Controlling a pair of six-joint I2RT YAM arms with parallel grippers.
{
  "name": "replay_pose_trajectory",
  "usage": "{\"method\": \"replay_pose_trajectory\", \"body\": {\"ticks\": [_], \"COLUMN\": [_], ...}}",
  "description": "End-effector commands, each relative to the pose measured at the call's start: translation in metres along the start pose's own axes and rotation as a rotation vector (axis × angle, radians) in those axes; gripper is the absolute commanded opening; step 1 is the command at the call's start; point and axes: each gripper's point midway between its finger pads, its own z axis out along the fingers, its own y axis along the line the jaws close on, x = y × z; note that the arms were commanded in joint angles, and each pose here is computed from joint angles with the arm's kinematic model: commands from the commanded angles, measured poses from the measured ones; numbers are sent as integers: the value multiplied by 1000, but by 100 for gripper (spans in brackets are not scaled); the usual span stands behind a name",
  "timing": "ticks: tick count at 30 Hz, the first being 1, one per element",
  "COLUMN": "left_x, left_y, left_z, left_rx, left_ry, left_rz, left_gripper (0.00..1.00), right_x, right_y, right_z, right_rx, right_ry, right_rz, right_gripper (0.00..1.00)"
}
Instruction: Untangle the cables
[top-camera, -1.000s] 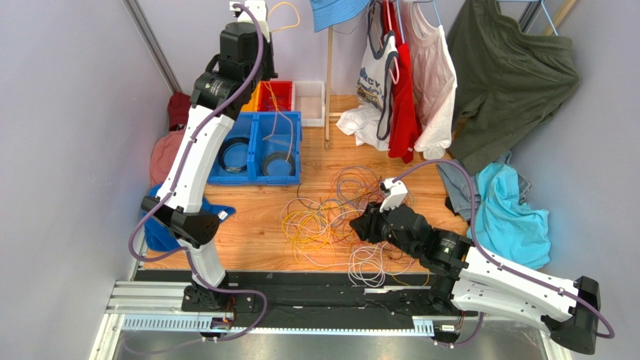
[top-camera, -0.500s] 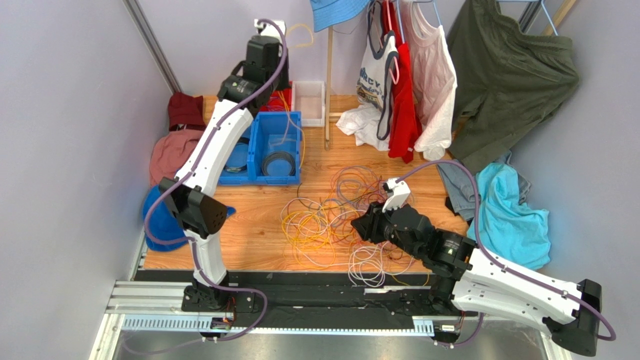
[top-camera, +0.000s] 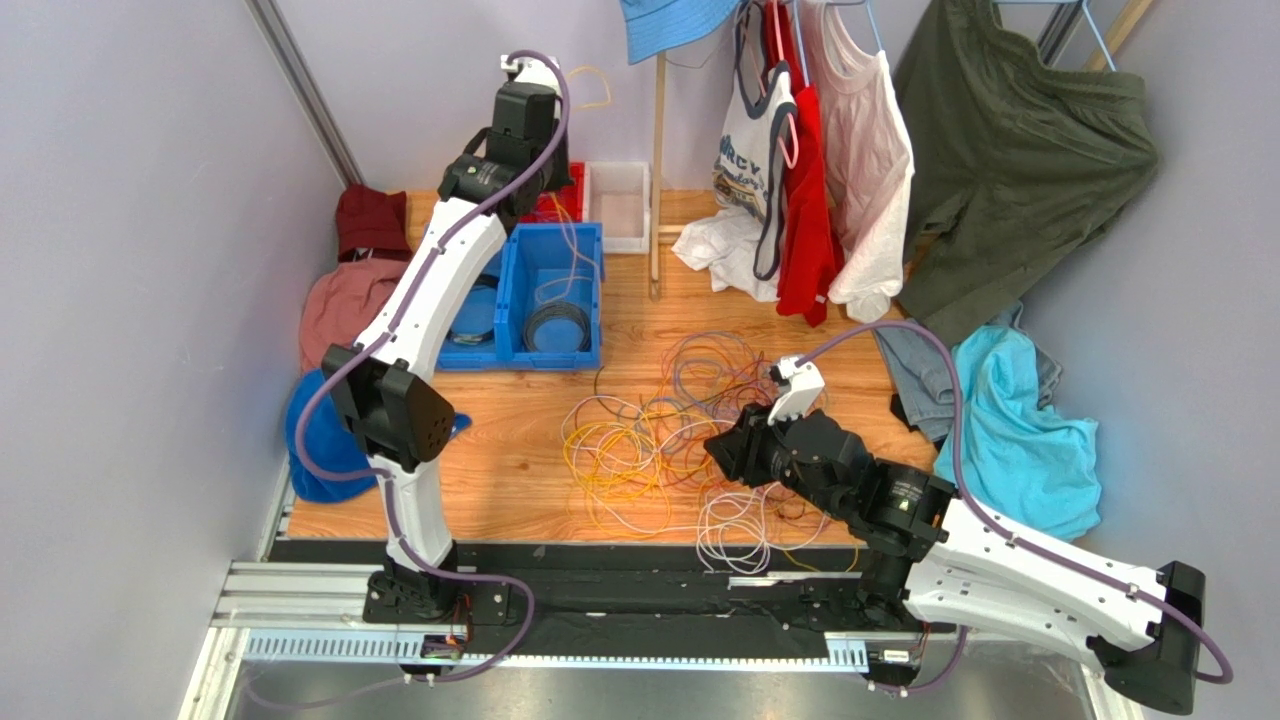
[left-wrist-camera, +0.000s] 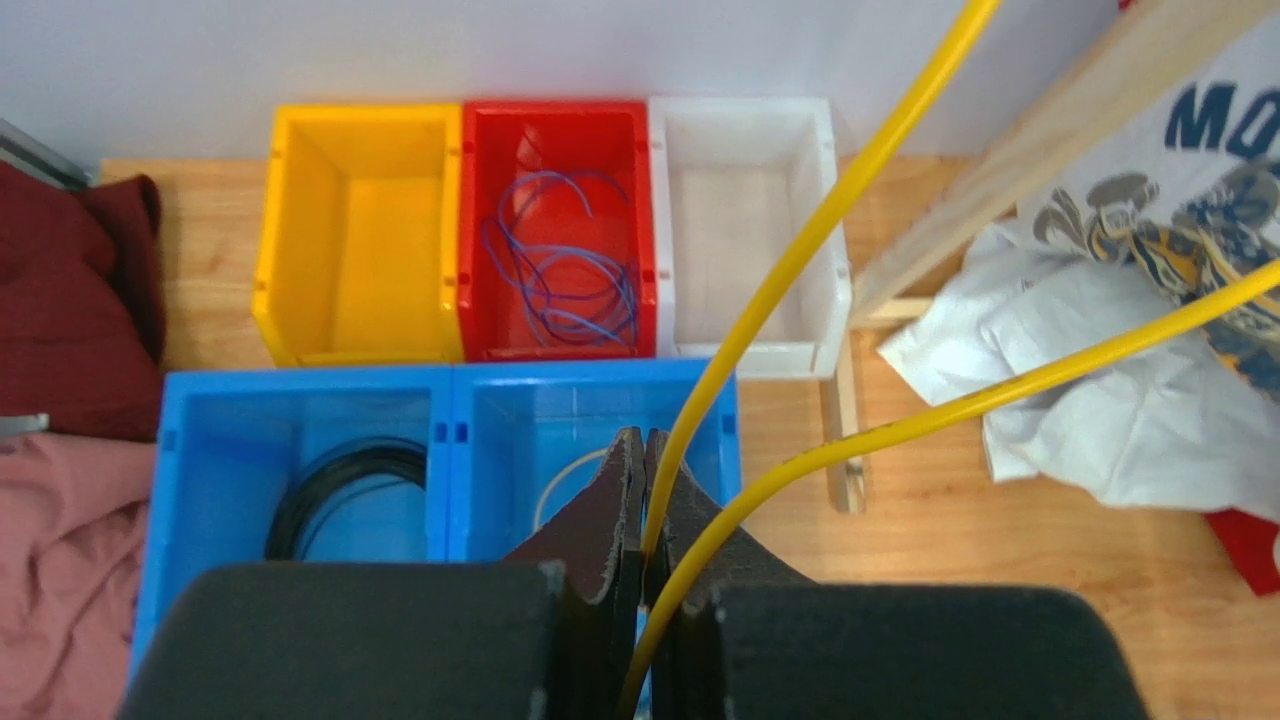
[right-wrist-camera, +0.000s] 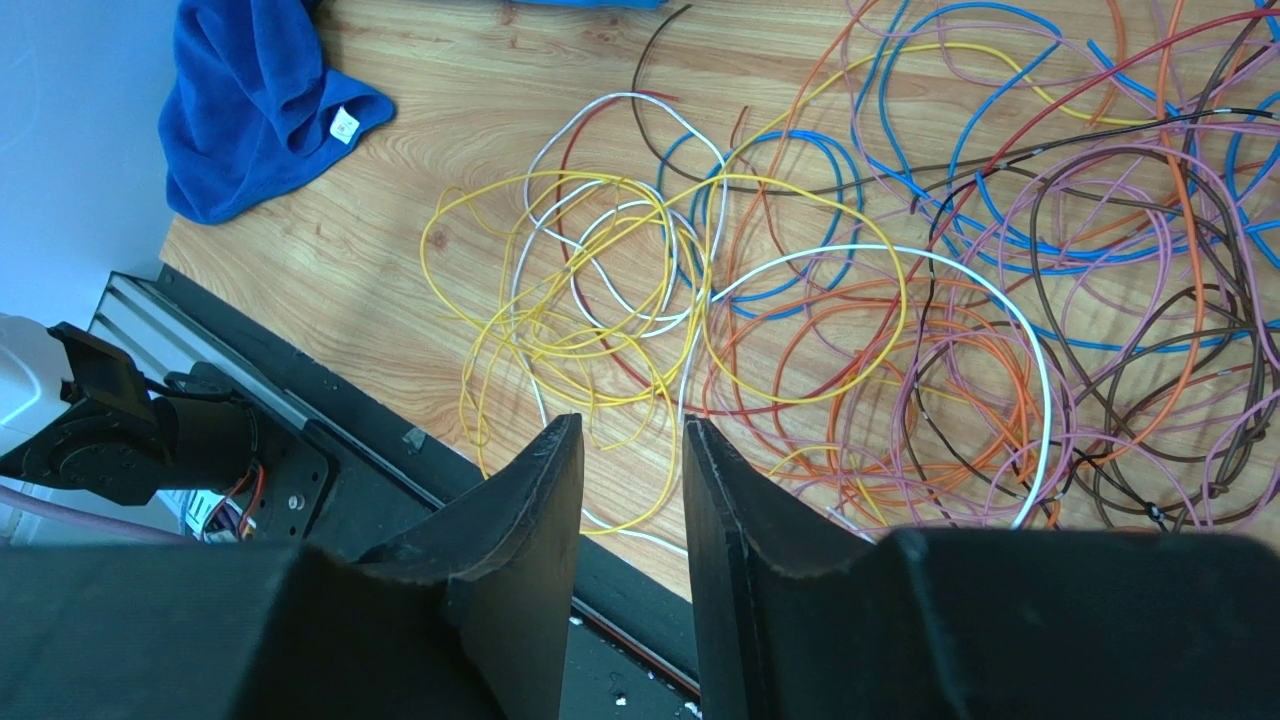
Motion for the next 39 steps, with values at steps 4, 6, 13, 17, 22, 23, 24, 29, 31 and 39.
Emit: {"method": "replay_pose_trajectory", "body": {"ticks": [4, 6, 13, 17, 22, 23, 24, 29, 31, 39], "left_x": [-35, -38, -44, -42, -2, 4, 17, 45, 59, 62], "left_y": [41, 45, 60, 55, 42, 41, 41, 45, 49, 61], "left_z": [6, 8, 7, 4, 34, 39, 47, 67, 72, 77], "left_rx": [-103, -118, -141, -89, -38, -36, -41, -72, -94, -156], "left_ry": [-96, -103, -113, -133, -38, -27, 1, 27, 52, 32], "left_rz": [-23, -6, -7, -2, -23, -30, -36, -44, -37, -13], "left_gripper": [0, 0, 0, 0, 0, 0, 0, 0, 0, 0], "right_x": [-8, -8, -3, -1, 0, 1, 2, 3, 3, 8], "right_y": [-5, -6, -3, -5, -4, -5, -6, -9, -11, -13], "right_z": [-7, -5, 4, 8, 9, 9, 8, 8, 8, 10], "right_rx": [14, 18, 21, 27, 22, 22, 25, 35, 42, 45], "right_ry": [-42, -45, -21, -18, -18, -15, -16, -19, -19, -14], "right_rz": [-1, -10, -31, -40, -36, -35, -31, -39, -42, -37], "right_gripper": [34, 34, 35, 35, 35, 35, 35, 35, 35, 35]}}
